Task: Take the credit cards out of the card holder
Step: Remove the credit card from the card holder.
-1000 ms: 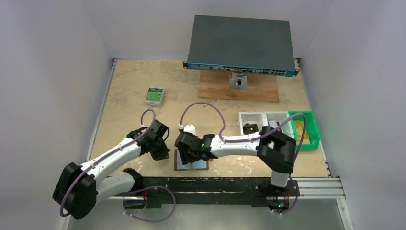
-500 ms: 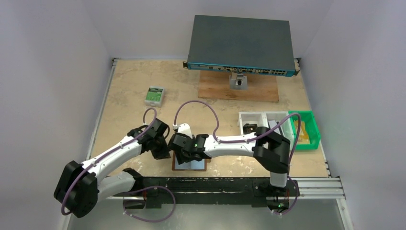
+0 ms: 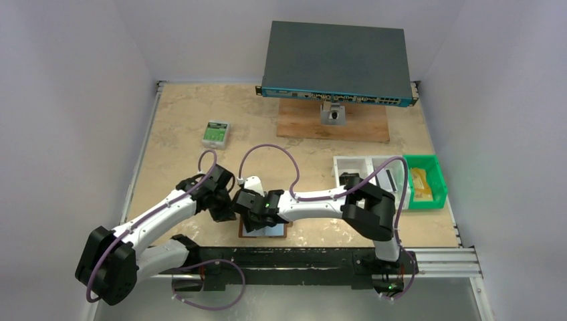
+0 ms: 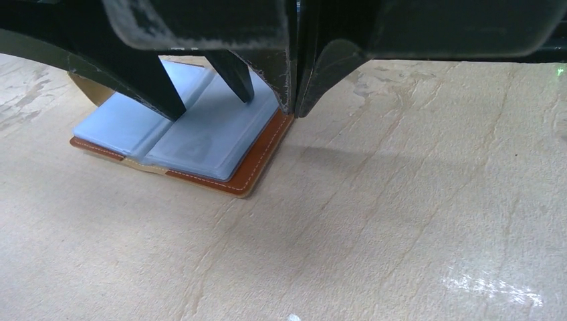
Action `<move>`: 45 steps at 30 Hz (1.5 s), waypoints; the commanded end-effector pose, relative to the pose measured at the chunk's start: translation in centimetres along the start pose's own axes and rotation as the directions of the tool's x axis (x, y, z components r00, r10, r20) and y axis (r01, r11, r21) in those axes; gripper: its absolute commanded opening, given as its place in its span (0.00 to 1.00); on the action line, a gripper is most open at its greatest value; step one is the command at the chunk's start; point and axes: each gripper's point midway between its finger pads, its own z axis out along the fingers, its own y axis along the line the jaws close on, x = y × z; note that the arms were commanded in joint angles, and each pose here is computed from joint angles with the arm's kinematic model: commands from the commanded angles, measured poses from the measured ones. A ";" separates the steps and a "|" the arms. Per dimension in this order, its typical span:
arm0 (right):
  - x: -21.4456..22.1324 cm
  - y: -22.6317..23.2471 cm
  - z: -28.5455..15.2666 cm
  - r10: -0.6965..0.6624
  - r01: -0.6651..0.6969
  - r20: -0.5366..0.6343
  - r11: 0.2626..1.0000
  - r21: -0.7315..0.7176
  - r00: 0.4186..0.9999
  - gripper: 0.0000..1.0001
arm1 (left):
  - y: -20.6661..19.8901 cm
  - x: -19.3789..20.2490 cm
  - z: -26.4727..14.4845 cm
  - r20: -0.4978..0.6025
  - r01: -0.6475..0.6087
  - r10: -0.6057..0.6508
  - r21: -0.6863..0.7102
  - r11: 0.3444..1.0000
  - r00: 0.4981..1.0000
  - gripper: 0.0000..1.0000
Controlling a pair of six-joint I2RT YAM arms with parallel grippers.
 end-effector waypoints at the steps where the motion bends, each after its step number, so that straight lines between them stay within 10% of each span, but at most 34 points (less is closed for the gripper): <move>1: 1.7 -1.6 1.7 -0.033 0.034 -0.030 0.999 0.042 0.999 0.46 | -1.4 -0.5 -0.3 0.003 -0.019 0.019 0.056 0.998 1.000 0.00; 10: 2.4 -3.2 2.4 0.011 -0.012 -0.040 0.999 -0.045 0.999 0.18 | -2.7 0.6 0.7 -0.074 -0.062 0.071 0.115 0.991 0.995 0.00; 27: 1.1 -2.7 1.8 0.108 -0.107 -0.013 0.948 -0.298 0.994 0.14 | -4.4 2.2 2.4 -0.142 -0.128 0.145 0.123 0.984 0.979 0.00; 45: -3.8 -3.5 -2.9 0.166 -0.144 0.072 0.959 -0.243 0.983 0.47 | -4.7 2.4 2.4 -0.124 -0.061 0.082 0.166 0.984 0.989 0.00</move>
